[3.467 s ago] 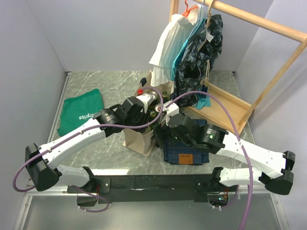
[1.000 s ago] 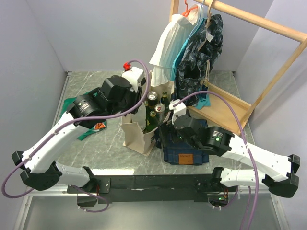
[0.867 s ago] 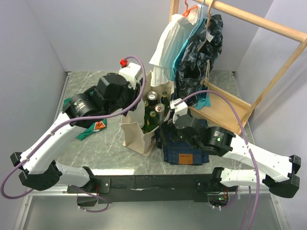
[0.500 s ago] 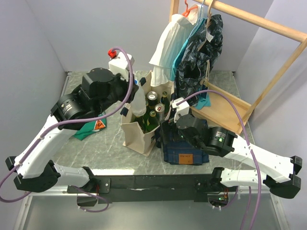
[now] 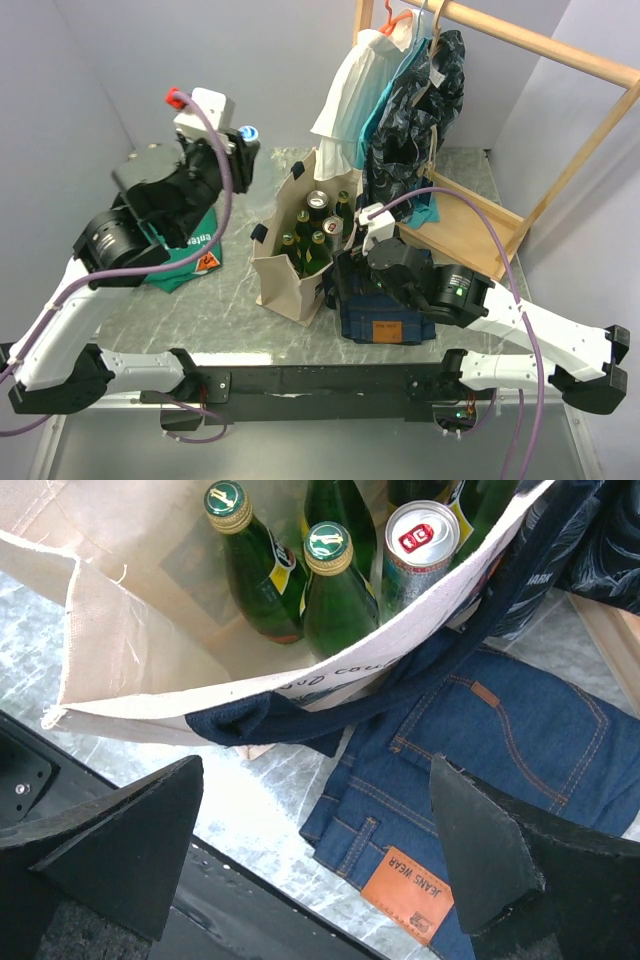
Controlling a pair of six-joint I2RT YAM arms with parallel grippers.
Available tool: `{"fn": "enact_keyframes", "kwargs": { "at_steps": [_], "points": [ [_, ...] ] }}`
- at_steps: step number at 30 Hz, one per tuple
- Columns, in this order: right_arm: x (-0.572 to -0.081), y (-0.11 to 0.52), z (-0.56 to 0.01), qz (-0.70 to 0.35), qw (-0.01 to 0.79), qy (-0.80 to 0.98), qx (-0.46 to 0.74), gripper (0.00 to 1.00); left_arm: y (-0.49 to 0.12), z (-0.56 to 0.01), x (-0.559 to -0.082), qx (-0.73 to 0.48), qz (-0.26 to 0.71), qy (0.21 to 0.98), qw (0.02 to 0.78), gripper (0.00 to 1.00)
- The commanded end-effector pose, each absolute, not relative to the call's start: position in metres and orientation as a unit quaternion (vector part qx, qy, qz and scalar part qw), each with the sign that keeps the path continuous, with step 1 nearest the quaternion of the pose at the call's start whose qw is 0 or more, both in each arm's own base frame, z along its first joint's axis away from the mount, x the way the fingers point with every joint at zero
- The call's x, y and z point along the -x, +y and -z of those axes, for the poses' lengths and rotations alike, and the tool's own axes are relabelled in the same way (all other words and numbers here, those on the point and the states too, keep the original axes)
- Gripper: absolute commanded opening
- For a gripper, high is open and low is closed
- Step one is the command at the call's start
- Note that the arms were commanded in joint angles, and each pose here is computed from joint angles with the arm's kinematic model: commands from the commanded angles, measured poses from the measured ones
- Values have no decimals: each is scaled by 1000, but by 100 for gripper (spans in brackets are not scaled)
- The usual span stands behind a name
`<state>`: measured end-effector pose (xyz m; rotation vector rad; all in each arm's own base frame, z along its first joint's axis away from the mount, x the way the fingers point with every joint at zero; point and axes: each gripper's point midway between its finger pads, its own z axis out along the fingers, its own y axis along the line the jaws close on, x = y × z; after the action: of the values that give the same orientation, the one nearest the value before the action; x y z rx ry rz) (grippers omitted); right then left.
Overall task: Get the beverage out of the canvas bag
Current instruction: Take out the drink from the canvas bag, then place the drink at the center of the board.
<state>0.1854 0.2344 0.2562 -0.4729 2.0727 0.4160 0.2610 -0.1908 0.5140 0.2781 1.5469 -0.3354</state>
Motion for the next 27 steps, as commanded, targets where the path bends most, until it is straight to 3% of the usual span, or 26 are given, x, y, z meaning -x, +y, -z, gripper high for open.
{"fn": "enact_keyframes", "kwargs": {
  "at_steps": [1, 12, 27],
  "points": [
    [-190, 242, -275, -190, 489, 834, 173, 100, -143, -611, -248, -21, 165, 577, 800, 1],
    [-187, 243, -284, -209, 493, 827, 173, 100, -122, -592, -276, 2, 91, 582, 808, 1],
    [-186, 244, -289, -211, 494, 825, 174, 100, -77, -514, -386, 22, 94, 634, 767, 1]
  ]
}}
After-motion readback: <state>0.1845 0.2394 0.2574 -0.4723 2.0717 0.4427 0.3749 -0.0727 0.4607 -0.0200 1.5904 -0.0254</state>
